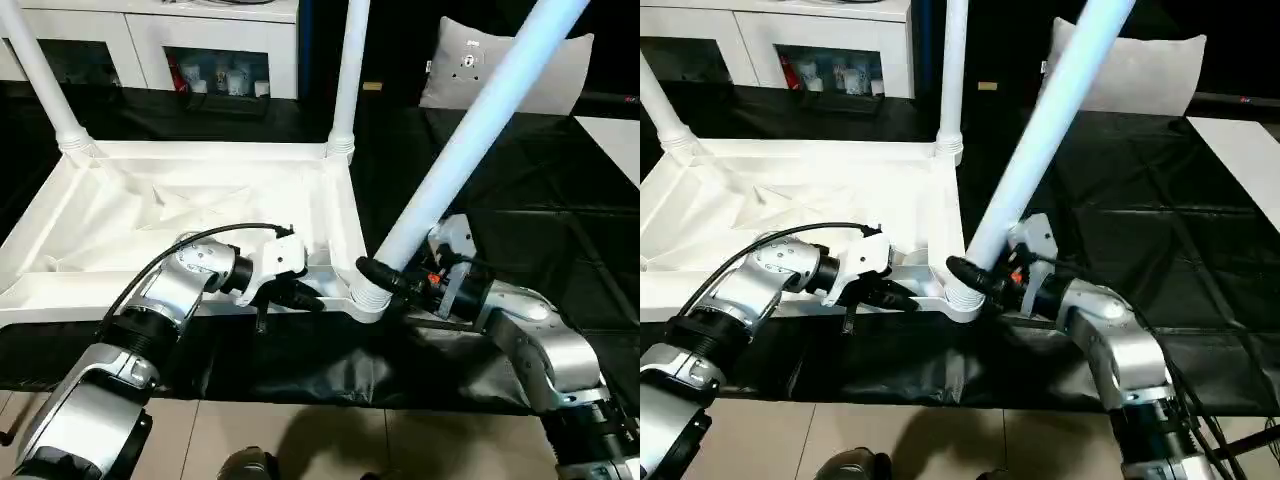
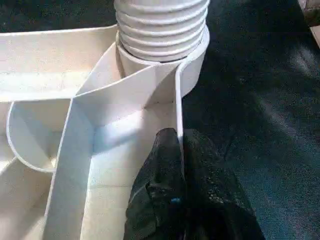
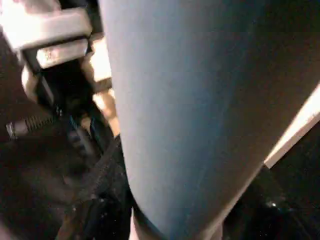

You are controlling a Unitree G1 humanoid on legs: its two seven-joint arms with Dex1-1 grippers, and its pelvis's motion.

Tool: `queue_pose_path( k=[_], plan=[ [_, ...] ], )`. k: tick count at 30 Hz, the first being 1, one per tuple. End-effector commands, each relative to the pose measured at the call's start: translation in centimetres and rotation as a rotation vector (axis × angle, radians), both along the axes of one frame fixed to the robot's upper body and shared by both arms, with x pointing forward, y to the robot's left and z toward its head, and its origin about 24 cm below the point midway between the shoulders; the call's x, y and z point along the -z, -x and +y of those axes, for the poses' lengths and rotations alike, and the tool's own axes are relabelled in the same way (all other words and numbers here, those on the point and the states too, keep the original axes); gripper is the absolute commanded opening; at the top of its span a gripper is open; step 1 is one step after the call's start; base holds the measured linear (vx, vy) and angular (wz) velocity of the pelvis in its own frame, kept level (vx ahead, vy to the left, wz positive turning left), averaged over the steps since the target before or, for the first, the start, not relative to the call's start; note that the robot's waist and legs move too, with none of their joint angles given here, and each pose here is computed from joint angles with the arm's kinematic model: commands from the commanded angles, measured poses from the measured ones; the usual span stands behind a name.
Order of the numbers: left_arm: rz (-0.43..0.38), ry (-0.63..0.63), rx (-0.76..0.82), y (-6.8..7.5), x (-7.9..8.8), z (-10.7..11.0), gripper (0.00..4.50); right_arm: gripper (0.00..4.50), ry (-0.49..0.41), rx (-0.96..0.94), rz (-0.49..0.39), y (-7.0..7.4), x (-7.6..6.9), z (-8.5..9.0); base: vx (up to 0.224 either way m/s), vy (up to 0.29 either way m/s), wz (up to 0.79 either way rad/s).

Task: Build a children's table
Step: Insert table leg to table base

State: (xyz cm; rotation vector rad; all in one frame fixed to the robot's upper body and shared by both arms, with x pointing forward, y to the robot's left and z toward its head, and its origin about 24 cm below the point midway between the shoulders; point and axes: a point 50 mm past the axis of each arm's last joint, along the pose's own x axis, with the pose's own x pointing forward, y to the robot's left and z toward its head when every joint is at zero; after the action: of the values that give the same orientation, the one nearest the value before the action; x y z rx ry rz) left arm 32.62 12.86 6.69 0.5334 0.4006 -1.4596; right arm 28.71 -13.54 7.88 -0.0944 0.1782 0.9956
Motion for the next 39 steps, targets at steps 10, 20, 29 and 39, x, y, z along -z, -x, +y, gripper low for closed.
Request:
queue_pose_path(
  k=[10,20,29,39],
  plan=[
    [-0.082,-0.008,0.076,-1.2,-2.5,-0.1,0.00,1.88,0.187,-0.110,0.223,1.0,4.3,-0.6,0.000,0.000,0.00],
    [-0.107,-0.052,0.051,-2.5,-4.1,1.1,0.00,1.88,0.178,-0.142,0.226,0.4,4.0,0.8,0.000,0.000,0.00],
    [-0.010,0.027,-0.106,-0.7,-2.5,2.4,0.00,1.88,0.172,0.056,0.239,-0.6,4.3,1.4,0.000,0.000,0.00],
    [0.040,0.059,-0.159,3.8,-1.9,-2.3,0.00,1.88,0.160,0.209,0.224,-2.7,3.5,1.7,0.009,0.012,-0.07]
  ],
)
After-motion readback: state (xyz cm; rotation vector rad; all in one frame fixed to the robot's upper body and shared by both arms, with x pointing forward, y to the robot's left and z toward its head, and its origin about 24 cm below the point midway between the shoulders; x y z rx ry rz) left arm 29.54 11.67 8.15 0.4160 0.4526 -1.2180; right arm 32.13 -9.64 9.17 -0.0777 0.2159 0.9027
